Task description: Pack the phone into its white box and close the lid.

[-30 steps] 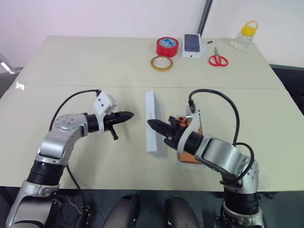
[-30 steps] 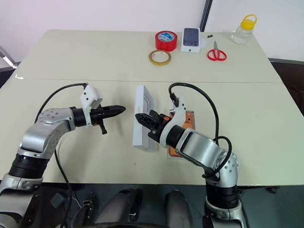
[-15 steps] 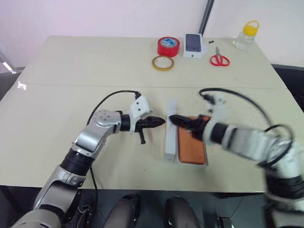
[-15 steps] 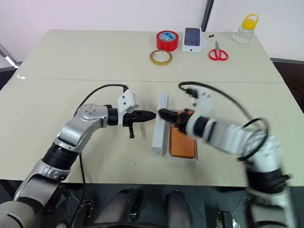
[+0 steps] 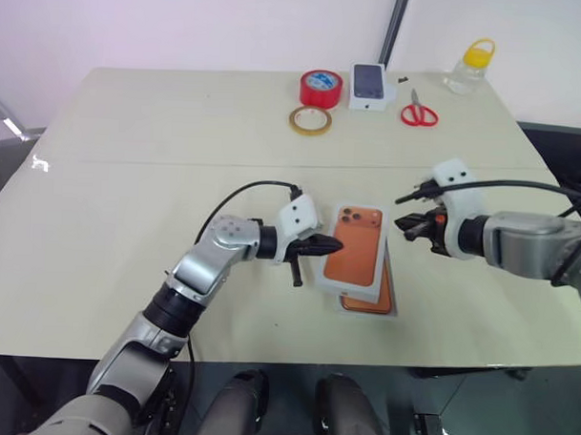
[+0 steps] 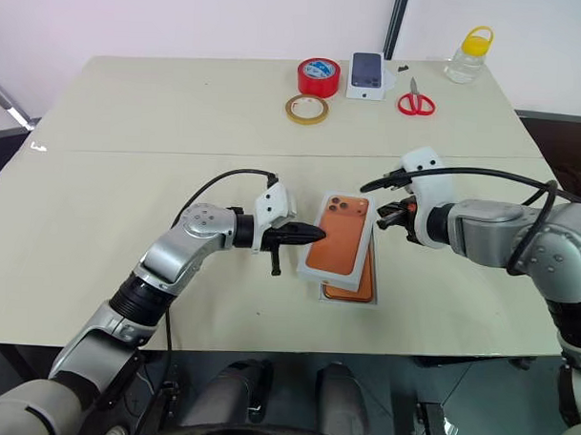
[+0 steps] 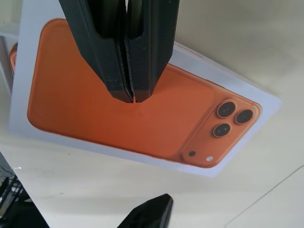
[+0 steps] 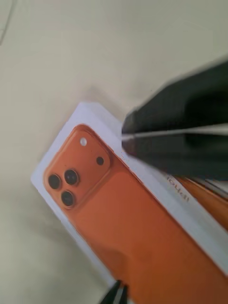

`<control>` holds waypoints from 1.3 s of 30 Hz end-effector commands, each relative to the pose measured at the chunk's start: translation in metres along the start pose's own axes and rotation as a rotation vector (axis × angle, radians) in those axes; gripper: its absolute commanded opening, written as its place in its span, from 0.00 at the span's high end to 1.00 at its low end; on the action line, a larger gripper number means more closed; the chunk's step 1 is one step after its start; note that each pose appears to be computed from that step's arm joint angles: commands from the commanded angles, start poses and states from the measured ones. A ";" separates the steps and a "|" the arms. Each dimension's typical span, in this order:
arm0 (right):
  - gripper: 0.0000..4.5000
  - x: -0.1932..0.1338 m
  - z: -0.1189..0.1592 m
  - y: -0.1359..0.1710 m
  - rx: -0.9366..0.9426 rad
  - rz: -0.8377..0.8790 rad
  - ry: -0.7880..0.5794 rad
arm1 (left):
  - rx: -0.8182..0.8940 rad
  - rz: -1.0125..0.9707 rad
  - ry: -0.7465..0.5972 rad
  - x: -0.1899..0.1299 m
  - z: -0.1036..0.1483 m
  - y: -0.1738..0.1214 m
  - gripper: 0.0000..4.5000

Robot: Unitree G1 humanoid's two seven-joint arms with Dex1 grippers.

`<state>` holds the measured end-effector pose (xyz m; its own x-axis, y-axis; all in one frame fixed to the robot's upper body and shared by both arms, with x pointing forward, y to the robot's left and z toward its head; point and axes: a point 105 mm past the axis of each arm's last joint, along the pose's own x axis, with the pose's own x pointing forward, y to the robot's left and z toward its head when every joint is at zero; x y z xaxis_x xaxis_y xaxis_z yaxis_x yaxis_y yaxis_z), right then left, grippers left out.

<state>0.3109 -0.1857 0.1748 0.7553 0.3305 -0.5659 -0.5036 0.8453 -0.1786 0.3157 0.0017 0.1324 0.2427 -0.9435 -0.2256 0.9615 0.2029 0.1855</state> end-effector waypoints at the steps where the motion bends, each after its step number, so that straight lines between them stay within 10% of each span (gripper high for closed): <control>1: 0.99 -0.005 0.006 -0.007 -0.204 -0.068 -0.025 | 0.038 0.100 -0.009 -0.018 0.010 0.020 0.98; 9: 0.99 0.001 -0.016 -0.008 -0.295 -0.043 0.050 | 0.015 0.182 0.104 -0.037 -0.009 0.046 0.98; 39: 0.99 -0.011 -0.031 0.027 -0.368 0.129 0.085 | 0.111 -0.196 0.087 0.018 0.004 -0.026 0.98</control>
<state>0.2805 -0.1911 0.1424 0.6542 0.3197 -0.6854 -0.6875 0.6292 -0.3626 0.3051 -0.0057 0.1097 0.1070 -0.9077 -0.4057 0.9821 0.0328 0.1856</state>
